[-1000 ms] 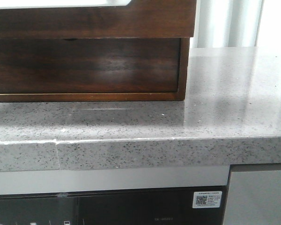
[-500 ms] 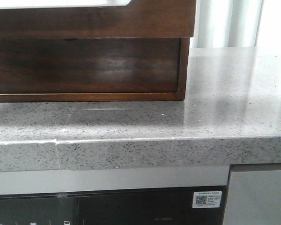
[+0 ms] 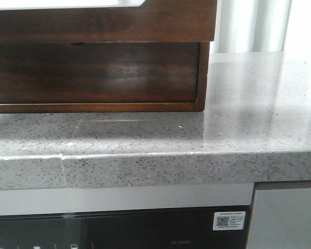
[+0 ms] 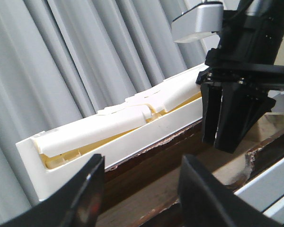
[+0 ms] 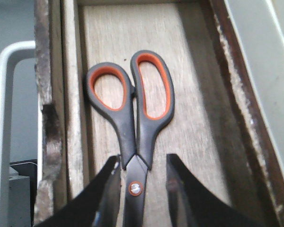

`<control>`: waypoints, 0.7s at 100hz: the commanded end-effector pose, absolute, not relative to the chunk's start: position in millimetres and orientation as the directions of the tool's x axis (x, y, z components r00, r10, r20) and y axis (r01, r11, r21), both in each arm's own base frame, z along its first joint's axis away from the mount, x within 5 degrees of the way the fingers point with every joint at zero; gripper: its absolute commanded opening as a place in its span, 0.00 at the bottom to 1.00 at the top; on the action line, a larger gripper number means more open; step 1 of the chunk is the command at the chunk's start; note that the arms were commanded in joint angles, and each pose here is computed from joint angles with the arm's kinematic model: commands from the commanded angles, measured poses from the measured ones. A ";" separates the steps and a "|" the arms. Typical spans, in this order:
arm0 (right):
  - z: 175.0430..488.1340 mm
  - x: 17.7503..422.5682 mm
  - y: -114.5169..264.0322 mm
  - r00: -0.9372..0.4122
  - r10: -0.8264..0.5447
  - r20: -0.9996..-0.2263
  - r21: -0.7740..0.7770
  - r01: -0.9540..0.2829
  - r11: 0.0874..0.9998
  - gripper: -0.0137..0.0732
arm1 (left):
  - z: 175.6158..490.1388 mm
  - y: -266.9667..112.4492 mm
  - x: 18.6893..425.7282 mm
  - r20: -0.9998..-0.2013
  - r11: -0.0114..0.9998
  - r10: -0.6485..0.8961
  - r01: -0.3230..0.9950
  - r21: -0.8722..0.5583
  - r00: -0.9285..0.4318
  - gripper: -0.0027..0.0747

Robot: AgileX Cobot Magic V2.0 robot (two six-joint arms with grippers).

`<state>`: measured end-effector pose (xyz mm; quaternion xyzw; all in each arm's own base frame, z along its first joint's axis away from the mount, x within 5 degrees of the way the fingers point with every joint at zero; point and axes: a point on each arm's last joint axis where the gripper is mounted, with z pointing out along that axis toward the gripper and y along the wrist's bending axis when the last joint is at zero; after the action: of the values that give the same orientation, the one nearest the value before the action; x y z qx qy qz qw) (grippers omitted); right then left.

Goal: Put scissors in drawer with both arms

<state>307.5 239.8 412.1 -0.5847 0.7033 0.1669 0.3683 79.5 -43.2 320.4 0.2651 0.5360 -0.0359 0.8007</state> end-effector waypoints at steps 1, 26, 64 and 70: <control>457.3 296.1 228.2 0.012 -0.594 -0.804 -0.271 -0.897 0.348 0.32 | 334.1 -44.1 76.2 -0.863 0.865 0.164 0.351 0.359 0.477 0.44; 495.1 268.4 209.8 0.062 -0.525 -0.849 -0.308 -0.865 0.396 0.02 | 334.1 -44.1 76.2 -0.863 0.865 0.164 0.351 0.359 0.477 0.44; 534.3 215.8 178.5 0.099 -0.483 -0.870 -0.321 -0.858 0.401 0.03 | 332.4 -43.4 77.4 -0.871 0.867 0.175 0.347 0.357 0.458 0.19; 537.8 206.7 173.2 0.102 -0.484 -0.869 -0.321 -0.860 0.396 0.03 | 332.5 -43.2 77.0 -0.874 0.869 0.169 0.349 0.351 0.456 0.11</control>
<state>232.1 189.9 508.2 -0.5385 0.6720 0.1710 0.4788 80.6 -42.3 318.5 0.2637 0.5462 -0.0313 0.7944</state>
